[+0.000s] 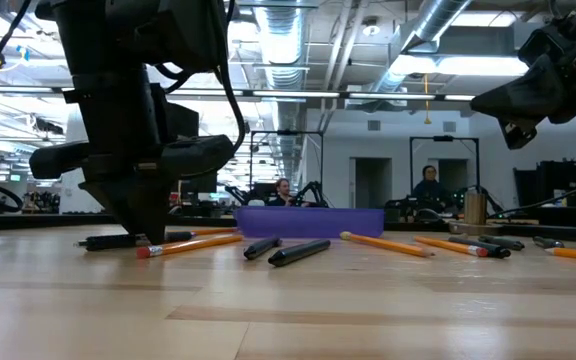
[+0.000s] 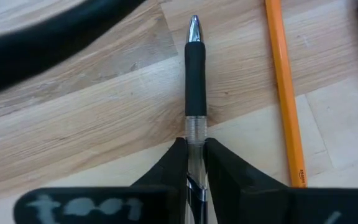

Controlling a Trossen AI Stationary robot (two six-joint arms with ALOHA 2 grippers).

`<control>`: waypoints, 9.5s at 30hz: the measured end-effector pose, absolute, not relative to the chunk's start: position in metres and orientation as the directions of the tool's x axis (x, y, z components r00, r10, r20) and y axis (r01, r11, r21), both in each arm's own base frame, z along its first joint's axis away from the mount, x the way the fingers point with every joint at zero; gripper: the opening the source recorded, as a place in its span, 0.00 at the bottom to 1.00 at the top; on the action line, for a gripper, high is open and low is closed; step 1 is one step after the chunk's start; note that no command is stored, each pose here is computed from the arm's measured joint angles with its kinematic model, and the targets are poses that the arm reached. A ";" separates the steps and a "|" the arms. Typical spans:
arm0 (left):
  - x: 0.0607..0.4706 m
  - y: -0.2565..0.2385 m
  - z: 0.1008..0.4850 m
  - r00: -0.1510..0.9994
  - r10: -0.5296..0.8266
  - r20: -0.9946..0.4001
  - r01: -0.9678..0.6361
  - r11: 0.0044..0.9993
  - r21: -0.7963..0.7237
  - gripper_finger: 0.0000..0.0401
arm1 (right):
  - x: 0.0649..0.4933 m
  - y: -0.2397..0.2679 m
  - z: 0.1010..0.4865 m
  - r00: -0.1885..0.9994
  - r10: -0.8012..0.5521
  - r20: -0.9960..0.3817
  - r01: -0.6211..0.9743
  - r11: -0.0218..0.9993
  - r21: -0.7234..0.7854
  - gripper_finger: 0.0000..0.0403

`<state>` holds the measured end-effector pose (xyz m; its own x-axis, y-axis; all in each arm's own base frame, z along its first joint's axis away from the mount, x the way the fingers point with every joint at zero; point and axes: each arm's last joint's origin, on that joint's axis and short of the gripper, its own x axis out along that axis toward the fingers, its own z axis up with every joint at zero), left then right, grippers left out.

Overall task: Pick & place school supplies into a supply box
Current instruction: Put the black pen into the purple supply box, then put the yellow pencil into the purple supply box

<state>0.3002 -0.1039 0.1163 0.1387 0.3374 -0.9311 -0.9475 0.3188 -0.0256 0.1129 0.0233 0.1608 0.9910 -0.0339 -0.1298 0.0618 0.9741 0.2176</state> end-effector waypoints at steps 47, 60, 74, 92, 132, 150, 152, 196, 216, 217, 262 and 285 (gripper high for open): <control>0.372 -0.011 0.238 0.139 0.520 -0.843 -0.685 0.665 0.298 0.09 | 0.113 0.023 0.161 0.991 -0.034 -0.130 0.062 0.974 0.217 0.00; 0.403 0.063 0.248 0.423 0.376 -0.824 -0.422 0.887 0.188 0.09 | 0.113 0.023 0.161 0.991 -0.035 -0.130 0.061 0.976 0.208 0.00; 0.417 0.089 0.224 0.510 0.299 -0.807 -0.157 0.954 0.254 0.09 | 0.113 0.023 0.159 0.989 -0.035 -0.144 0.064 0.977 0.202 0.00; 0.425 0.091 0.178 0.401 0.243 -0.883 -0.166 0.967 0.191 0.13 | 0.112 0.023 0.155 0.982 -0.040 -0.184 0.075 0.979 0.188 0.00; 0.393 0.072 0.247 -0.047 0.294 -0.955 -0.531 0.802 0.273 0.26 | 0.112 0.023 0.155 0.982 -0.038 -0.185 0.073 0.979 0.188 0.00; 0.360 0.080 0.272 -0.185 0.210 -0.960 -0.594 0.754 0.279 0.26 | 0.111 0.025 0.152 0.975 0.037 -0.221 0.007 0.981 0.193 0.00; 0.352 0.073 0.288 -0.142 0.216 -0.966 -0.610 0.750 0.257 0.26 | 0.111 0.025 0.152 0.974 0.037 -0.223 0.007 0.981 0.193 0.00; 0.302 0.096 0.164 0.223 0.225 -0.948 -0.804 0.593 -0.048 0.26 | 0.111 0.024 0.150 0.971 0.015 -0.238 0.032 0.981 0.193 0.00; 0.309 0.095 0.128 0.106 0.214 -0.971 -0.807 0.589 0.042 0.26 | 0.111 0.024 0.150 0.972 0.016 -0.236 0.031 0.981 0.193 0.00; 0.310 0.095 0.124 0.093 0.210 -0.973 -0.806 0.590 0.050 0.26 | 0.111 0.024 0.150 0.971 0.016 -0.237 0.031 0.981 0.193 0.00; 0.307 0.104 0.161 -0.226 0.338 -0.914 -0.838 0.411 0.359 0.03 | 0.111 0.024 0.151 0.972 0.017 -0.236 0.030 0.981 0.194 0.00; 0.374 0.080 0.285 0.165 0.534 -0.829 -0.725 0.636 0.265 0.04 | 0.111 0.024 0.151 0.973 0.018 -0.231 0.028 0.980 0.196 0.00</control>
<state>0.3738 0.0801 0.2846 0.1655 0.5342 -0.8290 -0.7249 0.6359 0.2650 0.1110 0.0244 0.1511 0.9729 0.0181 -0.2305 0.0282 0.9803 0.1957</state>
